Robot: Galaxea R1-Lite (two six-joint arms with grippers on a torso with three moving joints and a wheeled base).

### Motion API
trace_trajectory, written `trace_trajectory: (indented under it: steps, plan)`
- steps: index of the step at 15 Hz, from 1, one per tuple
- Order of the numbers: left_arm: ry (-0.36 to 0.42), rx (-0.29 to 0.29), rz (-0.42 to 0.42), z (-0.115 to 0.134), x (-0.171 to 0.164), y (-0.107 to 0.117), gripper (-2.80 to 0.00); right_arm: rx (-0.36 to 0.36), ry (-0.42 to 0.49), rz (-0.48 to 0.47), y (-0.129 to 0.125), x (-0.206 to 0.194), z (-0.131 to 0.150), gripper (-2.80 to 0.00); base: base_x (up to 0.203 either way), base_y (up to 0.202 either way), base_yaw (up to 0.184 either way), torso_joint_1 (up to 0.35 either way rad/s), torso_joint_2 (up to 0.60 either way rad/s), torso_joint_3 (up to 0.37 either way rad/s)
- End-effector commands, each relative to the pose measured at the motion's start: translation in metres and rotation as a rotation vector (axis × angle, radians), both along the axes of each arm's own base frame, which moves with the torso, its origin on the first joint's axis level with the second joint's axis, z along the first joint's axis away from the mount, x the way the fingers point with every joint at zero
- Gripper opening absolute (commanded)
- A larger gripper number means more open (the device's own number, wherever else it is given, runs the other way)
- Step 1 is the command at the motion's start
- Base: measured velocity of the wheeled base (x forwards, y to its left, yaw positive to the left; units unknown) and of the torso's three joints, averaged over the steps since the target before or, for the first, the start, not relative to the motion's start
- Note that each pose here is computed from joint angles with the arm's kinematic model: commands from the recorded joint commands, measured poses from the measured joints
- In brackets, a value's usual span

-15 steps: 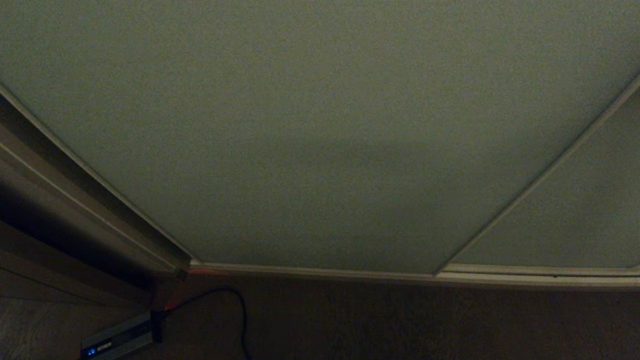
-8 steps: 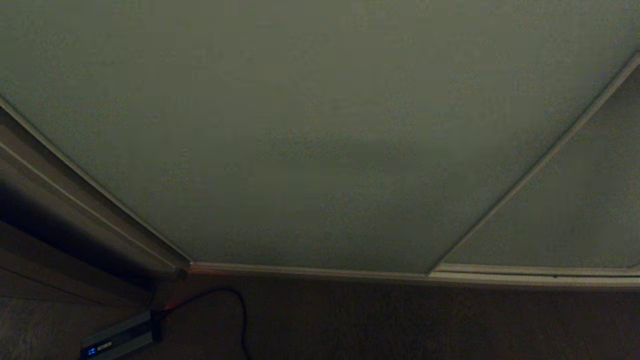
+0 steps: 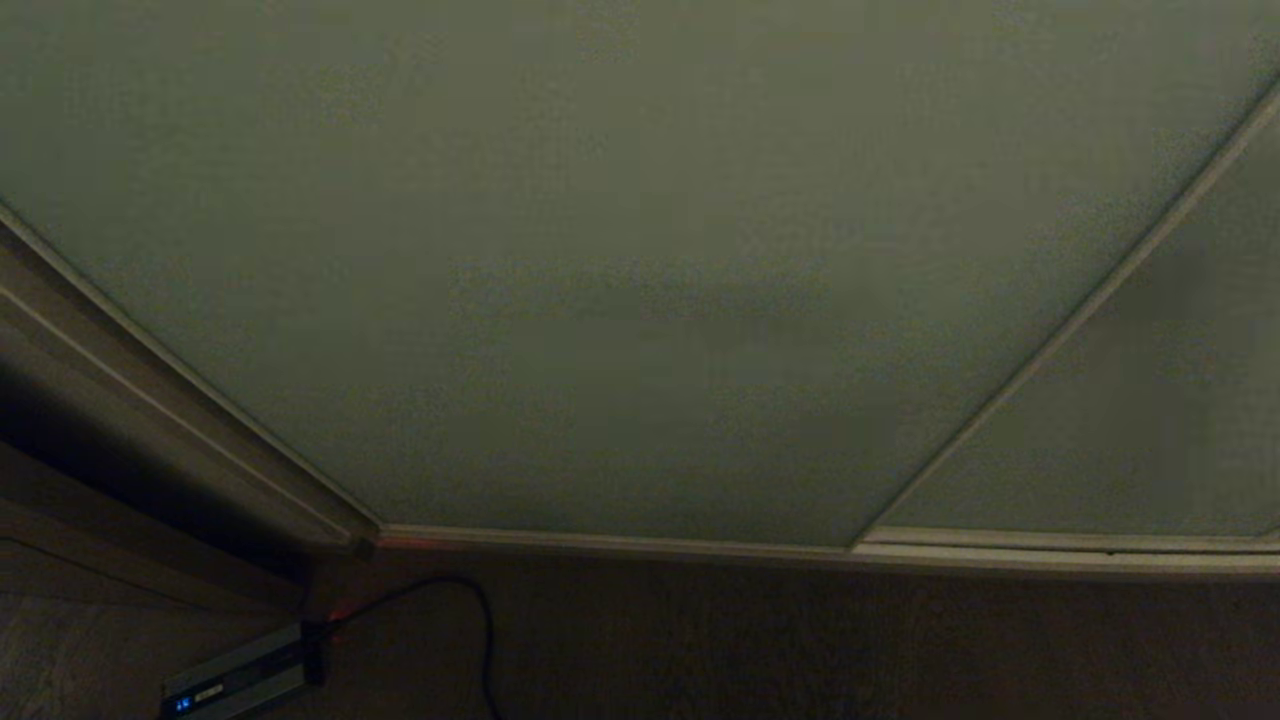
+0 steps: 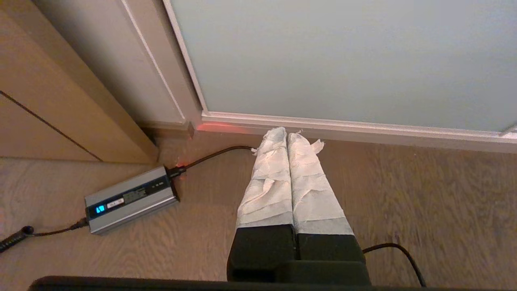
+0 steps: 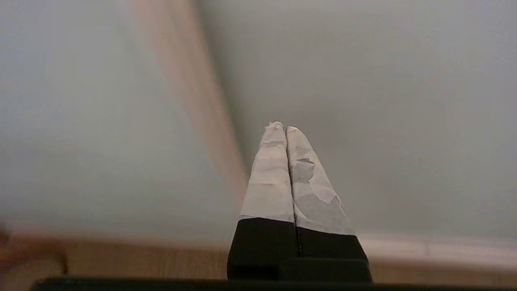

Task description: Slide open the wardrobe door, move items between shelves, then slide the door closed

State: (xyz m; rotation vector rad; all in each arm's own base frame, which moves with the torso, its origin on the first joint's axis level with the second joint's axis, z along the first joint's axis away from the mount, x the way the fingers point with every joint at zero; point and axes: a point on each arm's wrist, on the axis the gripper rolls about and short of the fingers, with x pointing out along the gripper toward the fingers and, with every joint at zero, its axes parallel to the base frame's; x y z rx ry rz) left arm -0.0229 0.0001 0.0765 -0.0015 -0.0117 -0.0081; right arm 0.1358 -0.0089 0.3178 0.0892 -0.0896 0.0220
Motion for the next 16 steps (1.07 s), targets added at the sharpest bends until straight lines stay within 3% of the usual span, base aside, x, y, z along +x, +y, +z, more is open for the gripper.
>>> trace_trajectory:
  steps: [1, 7, 10, 11, 13, 16]
  plan:
    - [0.002, 0.000, 0.000, 0.000, 0.000, 0.000, -2.80, -0.011, 0.027, 0.008, 0.003, -0.039, -0.029, -2.80, 0.000, 0.000, 0.000, 0.000, 0.00, 0.000]
    - [0.002, 0.000, 0.000, 0.000, 0.000, 0.000, -2.80, -0.157, 0.098, 0.038, 0.012, -0.136, -0.139, -2.80, 0.000, 0.000, 0.000, 0.000, 0.00, 0.000]
    - [0.003, 0.000, 0.000, 0.000, 0.000, 0.000, -2.80, -0.198, 0.332, 0.005, 0.012, -0.144, -0.199, -2.80, 0.000, 0.000, 0.000, 0.000, 0.00, 0.000]
    - [0.002, 0.000, 0.000, 0.000, 0.000, 0.000, -2.80, -0.207, 0.371, 0.017, 0.012, -0.146, -0.203, -2.80, 0.000, 0.000, 0.000, 0.000, 0.00, 0.000]
    - [0.002, 0.000, 0.000, 0.000, 0.000, 0.000, -2.80, -0.239, 0.335, 0.106, 0.010, -0.152, -0.205, -2.80, 0.000, 0.000, 0.000, 0.000, 0.00, 0.000]
    - [0.004, 0.000, 0.000, 0.000, 0.000, 0.000, -2.80, -0.240, 0.264, 0.078, 0.011, -0.168, -0.216, -2.80, 0.000, 0.000, 0.000, 0.000, 0.00, 0.000]
